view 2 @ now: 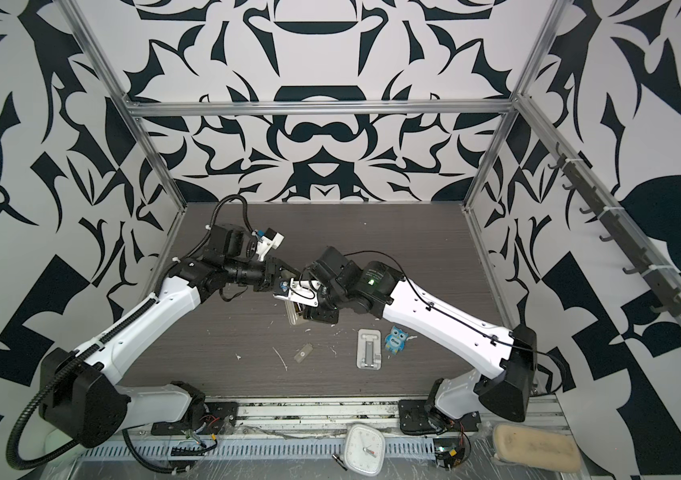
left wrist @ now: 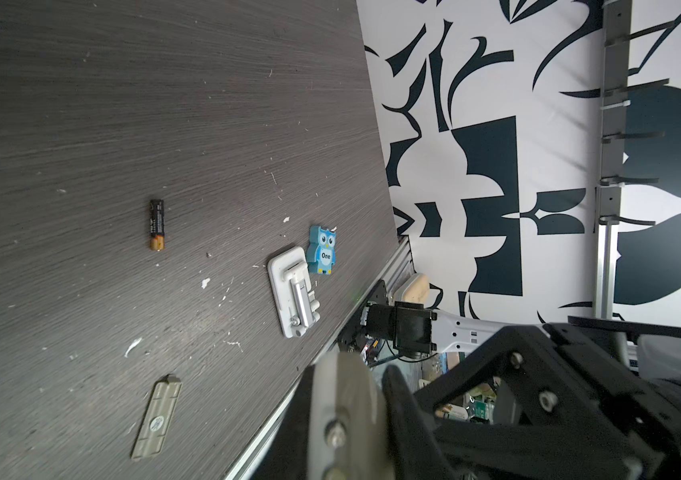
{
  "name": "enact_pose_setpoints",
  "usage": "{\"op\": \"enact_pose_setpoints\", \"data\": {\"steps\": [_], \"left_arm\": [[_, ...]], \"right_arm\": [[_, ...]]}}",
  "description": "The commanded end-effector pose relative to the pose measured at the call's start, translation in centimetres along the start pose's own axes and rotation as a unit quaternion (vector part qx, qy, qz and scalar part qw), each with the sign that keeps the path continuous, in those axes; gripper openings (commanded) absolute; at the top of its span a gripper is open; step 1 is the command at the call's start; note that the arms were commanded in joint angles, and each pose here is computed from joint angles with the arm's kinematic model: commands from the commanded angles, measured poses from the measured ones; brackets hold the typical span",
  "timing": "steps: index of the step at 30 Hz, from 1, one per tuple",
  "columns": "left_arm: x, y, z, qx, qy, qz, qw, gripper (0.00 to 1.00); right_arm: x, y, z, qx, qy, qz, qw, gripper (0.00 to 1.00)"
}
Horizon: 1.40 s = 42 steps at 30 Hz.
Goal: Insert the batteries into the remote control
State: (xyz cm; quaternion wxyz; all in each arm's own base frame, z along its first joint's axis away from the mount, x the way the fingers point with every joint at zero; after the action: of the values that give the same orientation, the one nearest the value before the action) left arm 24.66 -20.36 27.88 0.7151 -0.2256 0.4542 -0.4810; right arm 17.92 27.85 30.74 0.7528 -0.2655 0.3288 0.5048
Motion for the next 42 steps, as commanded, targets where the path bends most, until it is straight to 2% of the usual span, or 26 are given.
{"op": "enact_pose_setpoints", "data": {"steps": [1, 5, 10, 15, 21, 31, 38, 42], "left_arm": [[-1.2, -1.0, 0.2, 0.024, -0.031, -0.008, 0.999, 0.00], [-1.4, -0.3, 0.6, 0.020, -0.069, 0.025, 0.997, 0.00], [-1.7, 0.6, 1.6, 0.011, -0.130, 0.062, 0.990, 0.00], [-2.0, 1.1, 2.1, -0.003, -0.162, 0.088, 0.983, 0.00], [-1.8, 1.1, 2.1, -0.006, -0.166, 0.075, 0.983, 0.00], [-1.5, 0.9, 2.0, -0.006, -0.159, 0.059, 0.986, 0.00], [-1.2, 0.8, 2.2, -0.005, -0.154, 0.051, 0.987, 0.00], [-1.0, 0.7, 2.1, -0.005, -0.151, 0.050, 0.987, 0.00]], "right_arm": [[-3.1, -2.1, 1.3, 0.133, -0.041, -0.026, 0.990, 0.57], [-4.6, -5.1, 1.9, 0.281, -0.080, 0.007, 0.956, 0.63], [-3.0, -5.8, 2.6, 0.337, -0.062, 0.040, 0.938, 0.68], [-1.0, -6.0, 2.6, 0.337, -0.035, 0.049, 0.939, 0.72], [0.9, -6.1, 2.0, 0.328, -0.010, 0.049, 0.943, 0.72], [2.3, -6.2, 2.4, 0.327, -0.005, 0.067, 0.943, 0.67], [2.8, -6.6, 2.8, 0.326, -0.008, 0.064, 0.943, 0.55], [3.2, -6.9, 3.0, 0.326, -0.005, 0.060, 0.943, 0.52]]}}
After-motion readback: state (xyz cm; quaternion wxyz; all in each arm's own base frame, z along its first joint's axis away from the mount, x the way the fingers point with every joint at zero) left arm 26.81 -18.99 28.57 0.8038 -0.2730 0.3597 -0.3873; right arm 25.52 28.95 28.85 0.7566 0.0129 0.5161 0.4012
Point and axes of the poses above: each gripper's point midway between its finger pads, its own x axis out along the fingers, its own y axis along the line the jaws close on, z = x × y, the point moved 7 cm from there along -x, back along the fingers, and after that the axes turned 13 degrees about x, right-handed, at the moved point
